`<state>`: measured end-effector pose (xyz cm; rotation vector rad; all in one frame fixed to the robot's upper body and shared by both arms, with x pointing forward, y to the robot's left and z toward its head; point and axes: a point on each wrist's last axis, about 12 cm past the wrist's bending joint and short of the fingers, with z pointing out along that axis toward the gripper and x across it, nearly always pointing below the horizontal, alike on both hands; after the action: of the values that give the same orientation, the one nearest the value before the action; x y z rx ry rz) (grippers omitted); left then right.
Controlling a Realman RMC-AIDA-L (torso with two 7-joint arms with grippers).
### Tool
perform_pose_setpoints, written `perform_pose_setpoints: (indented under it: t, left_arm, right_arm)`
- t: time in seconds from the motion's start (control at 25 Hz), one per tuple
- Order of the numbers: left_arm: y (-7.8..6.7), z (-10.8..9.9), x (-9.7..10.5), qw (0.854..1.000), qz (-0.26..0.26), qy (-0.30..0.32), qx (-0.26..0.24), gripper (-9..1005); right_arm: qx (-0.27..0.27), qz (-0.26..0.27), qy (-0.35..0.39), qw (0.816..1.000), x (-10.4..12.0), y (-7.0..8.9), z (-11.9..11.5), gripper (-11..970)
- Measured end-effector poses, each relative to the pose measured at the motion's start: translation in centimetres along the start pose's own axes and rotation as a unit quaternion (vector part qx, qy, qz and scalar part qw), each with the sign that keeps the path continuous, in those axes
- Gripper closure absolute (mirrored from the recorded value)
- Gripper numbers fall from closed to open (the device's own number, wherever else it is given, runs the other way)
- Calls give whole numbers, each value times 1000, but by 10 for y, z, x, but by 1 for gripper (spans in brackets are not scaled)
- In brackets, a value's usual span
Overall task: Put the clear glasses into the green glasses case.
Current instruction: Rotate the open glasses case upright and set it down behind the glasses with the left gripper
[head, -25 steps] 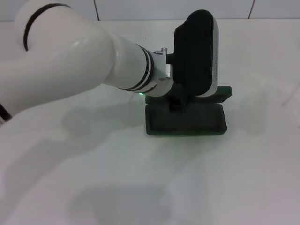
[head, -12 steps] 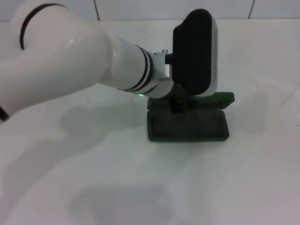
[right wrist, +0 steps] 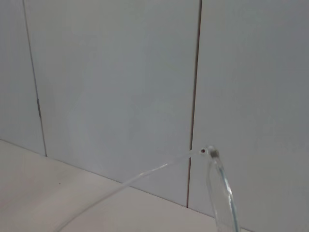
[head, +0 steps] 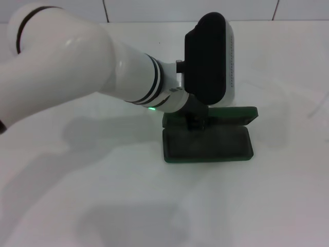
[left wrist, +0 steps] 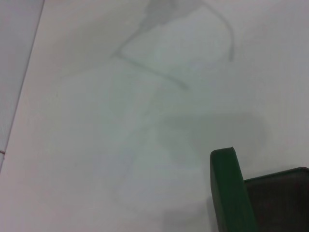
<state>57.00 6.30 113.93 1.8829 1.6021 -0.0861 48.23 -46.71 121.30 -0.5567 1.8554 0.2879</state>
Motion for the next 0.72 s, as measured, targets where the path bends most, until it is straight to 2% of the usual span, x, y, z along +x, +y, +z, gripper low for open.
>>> perform_pose_setpoints:
  t: [0.72]
  left_arm:
    - [-5,2,18,999,-35,-24,23,583]
  right_arm:
    - [-10,0,-12,1000,1,3,0,842]
